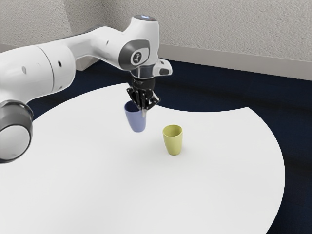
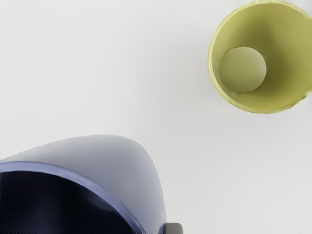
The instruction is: Place the left cup onto the right cup
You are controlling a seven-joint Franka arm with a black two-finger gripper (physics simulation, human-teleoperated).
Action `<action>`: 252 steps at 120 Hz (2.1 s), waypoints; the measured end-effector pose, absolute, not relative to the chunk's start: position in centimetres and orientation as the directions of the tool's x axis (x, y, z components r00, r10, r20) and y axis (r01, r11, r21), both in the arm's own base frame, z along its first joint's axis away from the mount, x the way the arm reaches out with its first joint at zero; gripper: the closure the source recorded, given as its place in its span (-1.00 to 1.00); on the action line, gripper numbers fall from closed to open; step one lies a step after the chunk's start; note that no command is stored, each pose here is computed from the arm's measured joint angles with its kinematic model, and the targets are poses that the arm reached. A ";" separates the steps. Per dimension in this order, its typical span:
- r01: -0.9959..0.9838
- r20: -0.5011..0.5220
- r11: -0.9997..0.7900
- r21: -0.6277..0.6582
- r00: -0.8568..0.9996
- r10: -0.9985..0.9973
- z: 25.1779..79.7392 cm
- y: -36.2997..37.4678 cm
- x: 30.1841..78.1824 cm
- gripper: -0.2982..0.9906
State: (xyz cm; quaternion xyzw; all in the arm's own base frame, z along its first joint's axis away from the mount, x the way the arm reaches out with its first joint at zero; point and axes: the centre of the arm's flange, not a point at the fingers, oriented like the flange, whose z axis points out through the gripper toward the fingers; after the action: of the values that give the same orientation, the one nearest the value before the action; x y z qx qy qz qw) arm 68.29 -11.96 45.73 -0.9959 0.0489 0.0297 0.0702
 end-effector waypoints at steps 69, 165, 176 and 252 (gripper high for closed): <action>-0.195 -0.035 -0.970 -0.145 0.981 -0.192 47.3 -18.9 67.5 0.68; -0.245 -0.023 -0.959 -0.145 0.969 -0.244 44.4 -21.6 70.1 0.68; -0.251 -0.021 -0.957 -0.145 0.968 -0.251 44.2 -21.7 70.3 0.68; -0.270 -0.006 -0.949 -0.165 0.962 -0.273 43.4 -21.5 71.4 0.68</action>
State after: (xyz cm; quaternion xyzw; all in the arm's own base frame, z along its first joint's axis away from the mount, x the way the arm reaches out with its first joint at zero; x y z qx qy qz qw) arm 71.42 -21.47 43.37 -0.9870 0.1376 -0.0084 0.0822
